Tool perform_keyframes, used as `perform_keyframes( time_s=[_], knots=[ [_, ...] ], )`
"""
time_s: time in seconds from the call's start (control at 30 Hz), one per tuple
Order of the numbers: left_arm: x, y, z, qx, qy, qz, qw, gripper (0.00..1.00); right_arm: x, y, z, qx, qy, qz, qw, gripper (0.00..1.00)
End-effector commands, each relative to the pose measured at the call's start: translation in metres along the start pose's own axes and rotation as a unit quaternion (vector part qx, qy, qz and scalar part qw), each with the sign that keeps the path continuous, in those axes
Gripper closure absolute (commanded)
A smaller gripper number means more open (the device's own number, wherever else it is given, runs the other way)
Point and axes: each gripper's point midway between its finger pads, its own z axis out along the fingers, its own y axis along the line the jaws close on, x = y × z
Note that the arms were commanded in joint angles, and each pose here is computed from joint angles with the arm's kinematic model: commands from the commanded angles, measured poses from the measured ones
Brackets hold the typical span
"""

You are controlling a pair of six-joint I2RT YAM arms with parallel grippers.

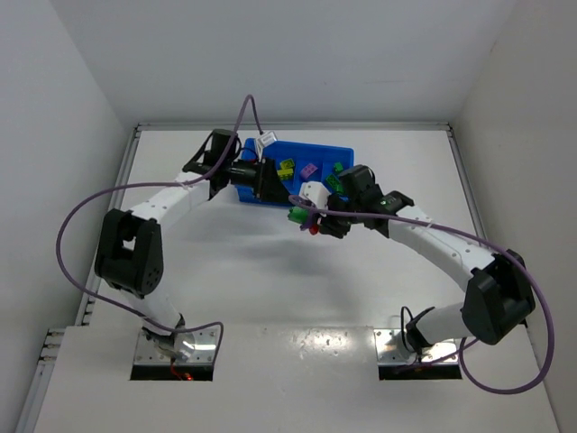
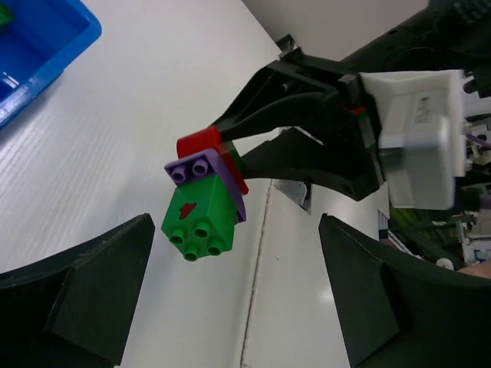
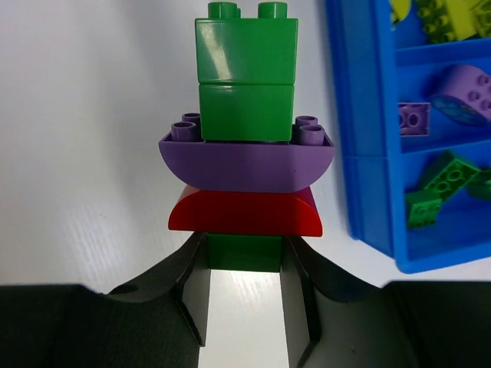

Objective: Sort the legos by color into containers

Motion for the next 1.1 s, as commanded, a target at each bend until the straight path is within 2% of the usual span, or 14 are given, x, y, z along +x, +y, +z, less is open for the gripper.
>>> perform_keyframes(
  time_s=[0.0,0.3,0.37,0.4,0.43,0.5,0.53,0.63,0.8,0.9,1.07],
  knots=[
    [-0.010,0.002,0.003,0.003,-0.005,-0.006,1.000,0.05,-0.036,-0.032,-0.005,0.066,-0.037,-0.015,0.997,1.00],
    [-0.008,0.024,0.008,-0.023,-0.005,-0.016,1.000,0.07,-0.048,-0.035,-0.009,0.074,-0.053,-0.024,0.996,1.00],
    [-0.008,0.025,0.009,-0.018,-0.003,-0.012,1.000,0.12,-0.049,-0.033,-0.008,0.076,-0.052,-0.027,0.995,1.00],
    [-0.008,0.022,0.009,-0.012,-0.002,-0.012,1.000,0.15,-0.049,-0.033,-0.008,0.076,-0.052,-0.027,0.995,1.00],
    [-0.006,0.026,0.011,-0.013,0.000,-0.017,1.000,0.28,-0.048,-0.035,-0.009,0.079,-0.049,-0.027,0.995,1.00],
    [-0.005,0.022,0.014,0.002,0.007,-0.011,1.000,0.43,-0.051,-0.041,-0.010,0.094,-0.053,-0.029,0.994,1.00],
    [-0.004,0.019,0.014,0.010,0.009,-0.011,1.000,0.58,-0.052,-0.044,-0.010,0.102,-0.054,-0.030,0.993,1.00],
    [-0.003,0.015,0.014,0.022,0.012,-0.007,1.000,0.77,-0.050,-0.059,-0.013,0.148,-0.042,-0.032,0.988,1.00],
    [-0.004,0.011,-0.002,0.017,0.000,0.006,1.000,0.95,-0.018,-0.058,-0.011,0.160,-0.002,-0.036,0.986,1.00],
    [-0.015,0.011,-0.022,0.001,-0.023,0.020,1.000,0.96,0.007,-0.036,-0.010,0.127,0.019,-0.033,0.991,1.00],
    [-0.018,0.007,-0.041,-0.009,-0.038,0.035,0.999,0.96,0.039,0.027,-0.004,0.003,0.035,-0.005,0.999,1.00]
  ],
)
